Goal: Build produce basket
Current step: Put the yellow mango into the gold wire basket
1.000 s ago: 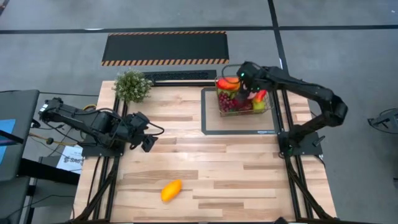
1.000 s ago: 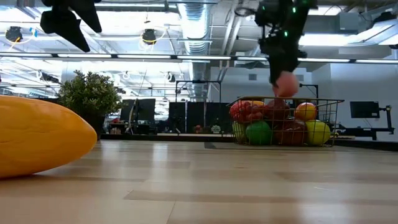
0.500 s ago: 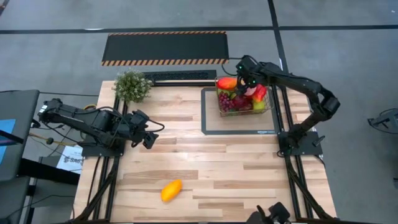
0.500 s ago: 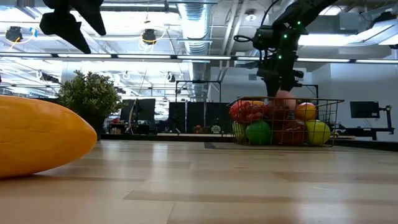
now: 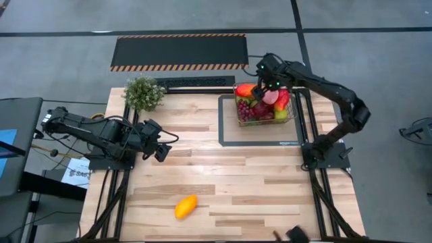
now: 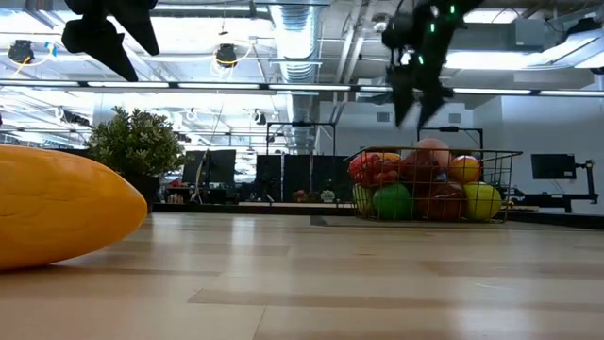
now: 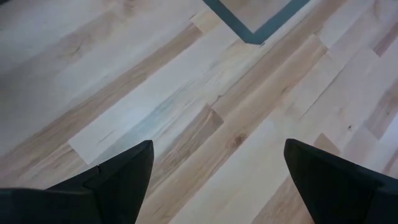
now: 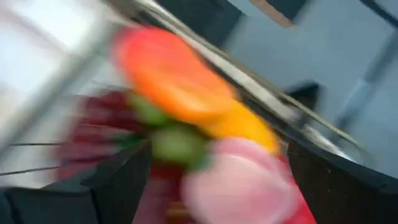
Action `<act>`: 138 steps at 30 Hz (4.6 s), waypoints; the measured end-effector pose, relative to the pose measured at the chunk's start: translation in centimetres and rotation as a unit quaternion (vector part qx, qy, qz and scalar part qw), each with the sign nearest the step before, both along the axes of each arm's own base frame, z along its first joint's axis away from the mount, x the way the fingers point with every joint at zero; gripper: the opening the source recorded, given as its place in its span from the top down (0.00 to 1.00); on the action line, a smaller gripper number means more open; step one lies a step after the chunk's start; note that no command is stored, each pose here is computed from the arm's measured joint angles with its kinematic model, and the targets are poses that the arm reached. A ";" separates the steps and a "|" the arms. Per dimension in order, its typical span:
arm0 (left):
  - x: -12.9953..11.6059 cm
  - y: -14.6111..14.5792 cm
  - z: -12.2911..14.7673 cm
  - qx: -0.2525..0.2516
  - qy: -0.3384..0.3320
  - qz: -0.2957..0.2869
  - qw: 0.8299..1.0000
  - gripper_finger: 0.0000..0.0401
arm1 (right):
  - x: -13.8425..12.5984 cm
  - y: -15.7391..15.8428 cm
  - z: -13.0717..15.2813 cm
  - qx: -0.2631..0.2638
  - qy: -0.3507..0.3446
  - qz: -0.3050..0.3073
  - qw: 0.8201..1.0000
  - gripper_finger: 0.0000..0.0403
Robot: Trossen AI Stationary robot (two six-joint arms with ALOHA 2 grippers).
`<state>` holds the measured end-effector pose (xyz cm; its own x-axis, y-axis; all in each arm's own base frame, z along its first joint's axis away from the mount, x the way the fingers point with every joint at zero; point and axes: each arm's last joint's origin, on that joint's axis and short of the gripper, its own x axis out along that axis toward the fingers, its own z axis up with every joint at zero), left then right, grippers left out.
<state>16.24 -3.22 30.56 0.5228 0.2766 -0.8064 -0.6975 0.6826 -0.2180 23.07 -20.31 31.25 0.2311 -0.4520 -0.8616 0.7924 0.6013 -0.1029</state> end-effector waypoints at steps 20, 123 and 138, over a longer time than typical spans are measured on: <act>-0.4 -0.1 -0.3 -0.006 0.039 -0.040 0.998 0.13 | 15.9 25.2 -1.9 0.029 -0.197 0.445 0.873 0.04; -1.6 0.9 -0.2 0.079 0.032 0.083 0.993 0.13 | 5.0 -2.0 -3.7 0.025 0.156 0.378 0.912 0.34; -1.6 0.9 -0.2 0.073 0.026 0.096 0.992 0.13 | 5.2 -2.1 -6.5 0.093 0.215 0.397 0.888 0.24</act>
<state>14.64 -2.28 30.34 0.4081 0.4821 -0.7752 -0.8251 0.5582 -0.0873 28.32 -22.43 24.71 0.0460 -0.1350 -0.9898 0.0235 0.9907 -0.1341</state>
